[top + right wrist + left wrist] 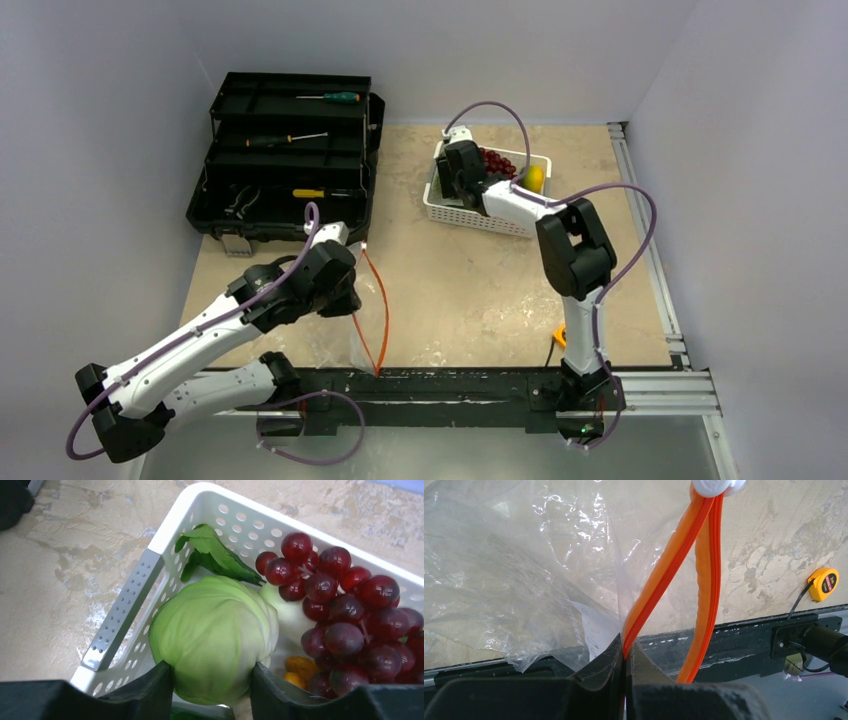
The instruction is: Place the food in the zip-top bag and seal the zipper
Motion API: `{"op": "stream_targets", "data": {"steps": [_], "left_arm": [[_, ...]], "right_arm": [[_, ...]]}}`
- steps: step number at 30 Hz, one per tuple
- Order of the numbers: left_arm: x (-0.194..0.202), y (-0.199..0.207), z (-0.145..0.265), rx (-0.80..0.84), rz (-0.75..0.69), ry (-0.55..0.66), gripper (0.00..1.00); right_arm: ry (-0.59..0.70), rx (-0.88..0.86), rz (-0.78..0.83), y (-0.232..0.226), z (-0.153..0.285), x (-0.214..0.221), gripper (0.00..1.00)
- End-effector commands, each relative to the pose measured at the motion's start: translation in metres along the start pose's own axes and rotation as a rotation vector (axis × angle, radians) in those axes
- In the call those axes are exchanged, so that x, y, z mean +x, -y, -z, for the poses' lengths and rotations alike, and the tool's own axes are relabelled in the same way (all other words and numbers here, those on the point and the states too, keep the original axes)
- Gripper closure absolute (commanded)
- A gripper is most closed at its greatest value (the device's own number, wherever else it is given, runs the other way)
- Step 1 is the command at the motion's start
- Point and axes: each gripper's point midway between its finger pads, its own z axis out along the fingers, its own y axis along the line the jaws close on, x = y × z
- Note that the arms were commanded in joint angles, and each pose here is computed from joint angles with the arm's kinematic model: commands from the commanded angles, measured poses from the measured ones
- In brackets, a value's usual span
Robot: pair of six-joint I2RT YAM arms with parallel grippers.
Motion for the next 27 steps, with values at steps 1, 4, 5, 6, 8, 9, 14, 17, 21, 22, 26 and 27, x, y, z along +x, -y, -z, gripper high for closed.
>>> {"op": "stream_targets", "data": {"steps": [1, 4, 5, 6, 8, 9, 14, 17, 21, 22, 26, 27], "left_arm": [[-0.008, 0.011, 0.002, 0.034, 0.018, 0.02, 1.0], [-0.009, 0.013, 0.001, 0.037, 0.016, 0.02, 1.0], [-0.009, 0.014, 0.0, 0.037, 0.015, 0.019, 1.0], [-0.009, 0.014, 0.0, 0.037, 0.015, 0.018, 1.0], [-0.009, 0.014, -0.001, 0.036, 0.014, 0.017, 1.0], [-0.009, 0.014, -0.001, 0.035, 0.013, 0.019, 1.0], [-0.01, 0.015, -0.003, 0.033, 0.013, 0.02, 1.0], [-0.01, 0.017, -0.004, 0.036, 0.008, 0.019, 1.0], [-0.013, 0.02, -0.005, 0.037, 0.006, 0.023, 1.0], [-0.014, 0.02, -0.005, 0.038, 0.004, 0.025, 1.0], [-0.019, 0.023, -0.005, 0.039, 0.002, 0.032, 1.0], [-0.019, 0.024, -0.006, 0.04, 0.003, 0.032, 1.0]], "right_arm": [[0.07, -0.006, -0.012, 0.002, 0.02, -0.019, 0.63], [0.065, -0.003, -0.016, 0.004, 0.023, -0.018, 0.79], [0.062, 0.0, -0.012, 0.005, 0.024, -0.017, 0.84], [0.062, 0.002, -0.012, 0.005, 0.026, -0.018, 0.88], [0.062, 0.009, -0.017, 0.007, 0.031, -0.019, 0.97], [0.067, 0.011, -0.021, 0.009, 0.034, -0.02, 1.0], [0.105, 0.002, -0.046, 0.013, 0.062, -0.038, 1.0], [0.132, -0.013, -0.061, 0.015, 0.083, -0.048, 1.0], [0.165, -0.088, -0.084, 0.01, 0.113, -0.06, 1.0], [0.165, -0.124, -0.091, 0.004, 0.122, -0.062, 1.0], [0.158, -0.363, -0.13, -0.03, 0.168, -0.058, 1.0], [0.164, -0.431, -0.137, -0.039, 0.181, -0.056, 1.0]]}}
